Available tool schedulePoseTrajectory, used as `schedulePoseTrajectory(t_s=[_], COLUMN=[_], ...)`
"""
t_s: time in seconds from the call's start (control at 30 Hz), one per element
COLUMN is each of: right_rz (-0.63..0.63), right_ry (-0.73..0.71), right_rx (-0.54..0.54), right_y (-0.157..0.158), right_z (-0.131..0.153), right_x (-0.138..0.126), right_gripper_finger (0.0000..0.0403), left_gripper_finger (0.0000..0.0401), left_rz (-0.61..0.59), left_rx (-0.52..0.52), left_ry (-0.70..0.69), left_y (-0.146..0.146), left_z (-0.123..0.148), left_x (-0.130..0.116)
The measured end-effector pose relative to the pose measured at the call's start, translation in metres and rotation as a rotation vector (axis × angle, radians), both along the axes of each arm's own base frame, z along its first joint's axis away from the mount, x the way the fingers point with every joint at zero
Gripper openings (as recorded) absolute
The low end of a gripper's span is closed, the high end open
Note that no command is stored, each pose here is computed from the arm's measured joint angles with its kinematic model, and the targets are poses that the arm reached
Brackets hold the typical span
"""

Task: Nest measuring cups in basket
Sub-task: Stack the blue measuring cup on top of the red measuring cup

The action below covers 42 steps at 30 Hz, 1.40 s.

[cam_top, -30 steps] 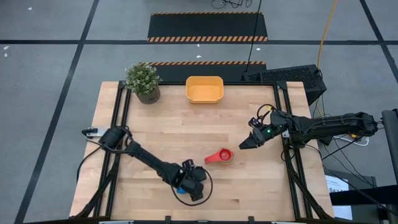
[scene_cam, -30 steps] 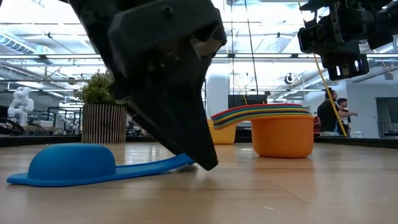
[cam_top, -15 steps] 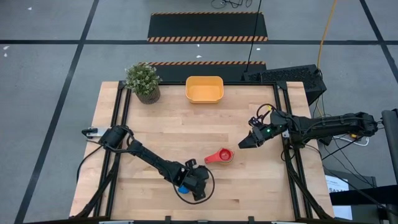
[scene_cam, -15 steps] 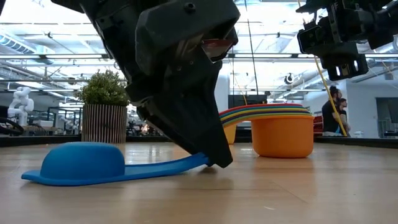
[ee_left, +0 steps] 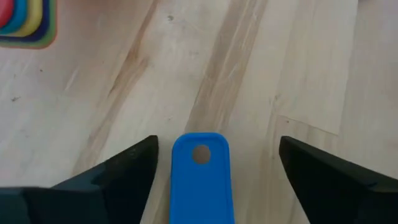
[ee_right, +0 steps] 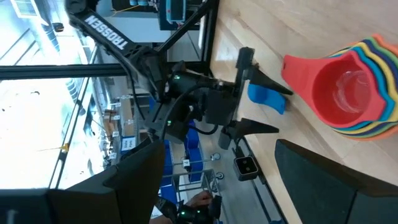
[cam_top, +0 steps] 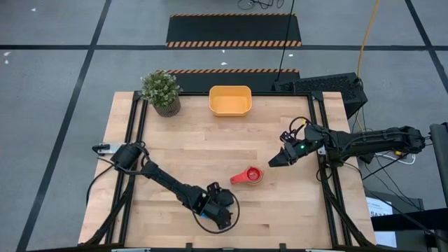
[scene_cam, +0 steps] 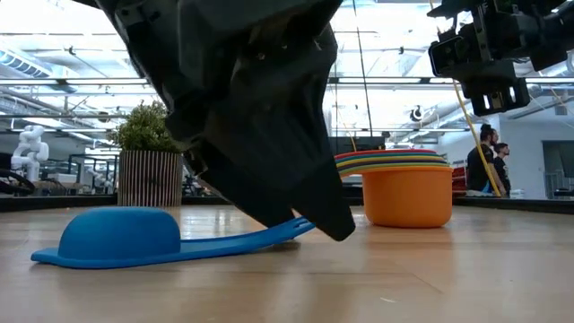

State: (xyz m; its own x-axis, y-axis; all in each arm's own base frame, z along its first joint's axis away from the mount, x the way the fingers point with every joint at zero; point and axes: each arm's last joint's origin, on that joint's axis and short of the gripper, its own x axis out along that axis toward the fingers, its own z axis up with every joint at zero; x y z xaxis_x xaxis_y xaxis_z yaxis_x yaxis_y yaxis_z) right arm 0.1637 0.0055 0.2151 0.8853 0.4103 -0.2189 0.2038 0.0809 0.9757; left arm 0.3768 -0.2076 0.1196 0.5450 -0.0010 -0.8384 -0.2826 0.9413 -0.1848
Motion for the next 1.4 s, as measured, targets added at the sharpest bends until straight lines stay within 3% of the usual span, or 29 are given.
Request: schedulePoseTrajectory(t_s=[0.13, 0.43, 0.8, 1.2, 1.4], right_rz=[0.0, 0.003, 0.002, 0.001, -0.095], right_ry=[-0.007, -0.02, -0.036, -0.153, -0.269], right_rx=[-0.001, 0.006, 0.008, 0.015, 0.094], right_y=[0.0, 0.0, 0.0, 0.0, -0.002], right_z=[0.001, 0.002, 0.004, 0.015, 0.03], right_x=[0.0, 0.0, 0.001, 0.002, 0.003], right_gripper_finger=[0.0297, 0.0297, 0.0297, 0.0297, 0.0297], left_gripper_finger=[0.0289, 0.0129, 0.0129, 0.0134, 0.0134], left_rz=[-0.017, -0.017, -0.012, -0.022, 0.041], left_rx=[0.038, 0.035, 0.03, 0.019, 0.068], left_ry=[-0.011, -0.028, -0.079, -0.329, -0.599], left_y=[-0.005, -0.002, 0.01, 0.03, 0.055], left_z=[-0.003, -0.004, 0.019, 0.114, 0.178], left_x=[-0.002, 0.001, 0.007, -0.002, -0.007])
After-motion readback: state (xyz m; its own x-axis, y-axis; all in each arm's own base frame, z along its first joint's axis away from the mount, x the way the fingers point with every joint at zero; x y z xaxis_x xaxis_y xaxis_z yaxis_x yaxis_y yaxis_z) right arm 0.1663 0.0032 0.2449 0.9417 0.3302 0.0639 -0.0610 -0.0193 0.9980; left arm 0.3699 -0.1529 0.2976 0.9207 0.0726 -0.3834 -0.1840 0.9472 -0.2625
